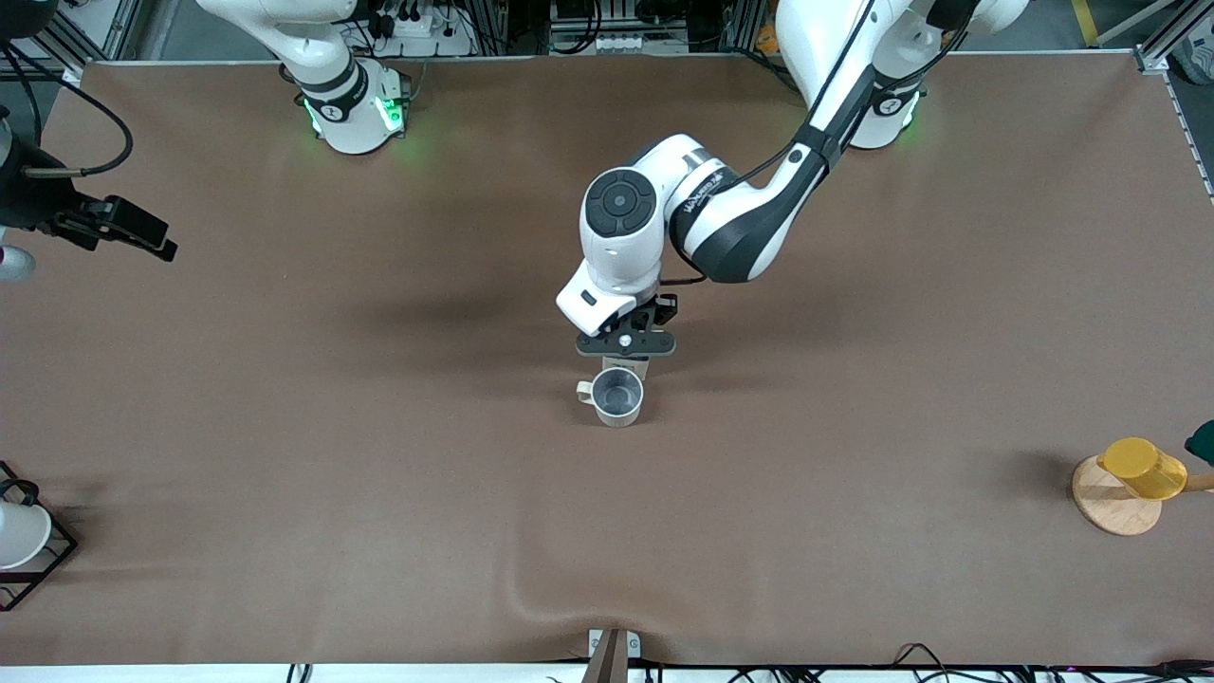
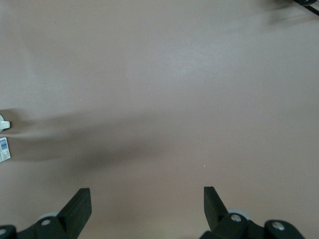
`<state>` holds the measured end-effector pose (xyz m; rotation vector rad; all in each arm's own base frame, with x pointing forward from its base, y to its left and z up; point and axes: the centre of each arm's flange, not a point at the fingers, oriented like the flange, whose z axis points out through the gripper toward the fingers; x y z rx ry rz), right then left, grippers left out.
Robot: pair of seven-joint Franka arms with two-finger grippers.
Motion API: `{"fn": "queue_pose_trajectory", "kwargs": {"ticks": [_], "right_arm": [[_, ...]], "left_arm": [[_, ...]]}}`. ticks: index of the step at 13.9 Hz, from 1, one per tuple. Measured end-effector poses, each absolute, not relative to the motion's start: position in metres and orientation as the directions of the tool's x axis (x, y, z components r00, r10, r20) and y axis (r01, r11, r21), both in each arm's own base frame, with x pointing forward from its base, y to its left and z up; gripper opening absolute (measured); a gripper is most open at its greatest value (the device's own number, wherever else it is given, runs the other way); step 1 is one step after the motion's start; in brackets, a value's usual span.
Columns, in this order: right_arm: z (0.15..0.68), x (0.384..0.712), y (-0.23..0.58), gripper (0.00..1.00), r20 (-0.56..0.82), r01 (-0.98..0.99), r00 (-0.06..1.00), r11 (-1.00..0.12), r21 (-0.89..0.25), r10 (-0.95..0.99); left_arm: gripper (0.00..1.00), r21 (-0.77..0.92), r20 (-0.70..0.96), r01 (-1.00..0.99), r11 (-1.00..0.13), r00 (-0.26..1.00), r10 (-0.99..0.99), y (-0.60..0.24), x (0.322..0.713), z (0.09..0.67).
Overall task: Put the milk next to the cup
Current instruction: 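Lower the milk carton beside the mug and open the left gripper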
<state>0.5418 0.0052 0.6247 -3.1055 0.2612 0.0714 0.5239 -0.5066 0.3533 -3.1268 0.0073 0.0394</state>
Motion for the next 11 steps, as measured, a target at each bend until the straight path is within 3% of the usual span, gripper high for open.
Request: {"fn": "queue_pose_trajectory", "kwargs": {"ticks": [2,5,9,10,11], "right_arm": [[0.627,0.542,0.007,1.00,-0.043,-0.168,0.985,-0.986,-0.021,-0.167],[0.632,0.542,0.009,1.00,-0.035,-0.179,0.983,-0.984,-0.023,-0.179],[0.634,0.542,0.012,1.00,-0.030,-0.176,0.984,-0.984,-0.023,-0.176],[0.634,0.542,0.012,1.00,-0.030,-0.176,0.984,-0.984,-0.024,-0.176],[0.634,0.542,0.012,1.00,-0.030,-0.177,0.984,-0.984,-0.023,-0.176]], "left_arm": [[0.44,-0.014,-0.024,-0.001,-1.000,1.000,0.000,-0.508,0.523,0.353],[0.54,-0.012,-0.023,0.004,-1.000,1.000,0.004,-0.509,0.522,0.352],[0.93,-0.002,-0.013,0.007,-1.000,1.000,0.007,-0.510,0.524,0.359],[1.00,0.005,-0.004,0.010,-1.000,1.000,0.010,-0.510,0.525,0.367],[1.00,0.010,0.003,0.013,-1.000,1.000,0.013,-0.509,0.526,0.378]]}}
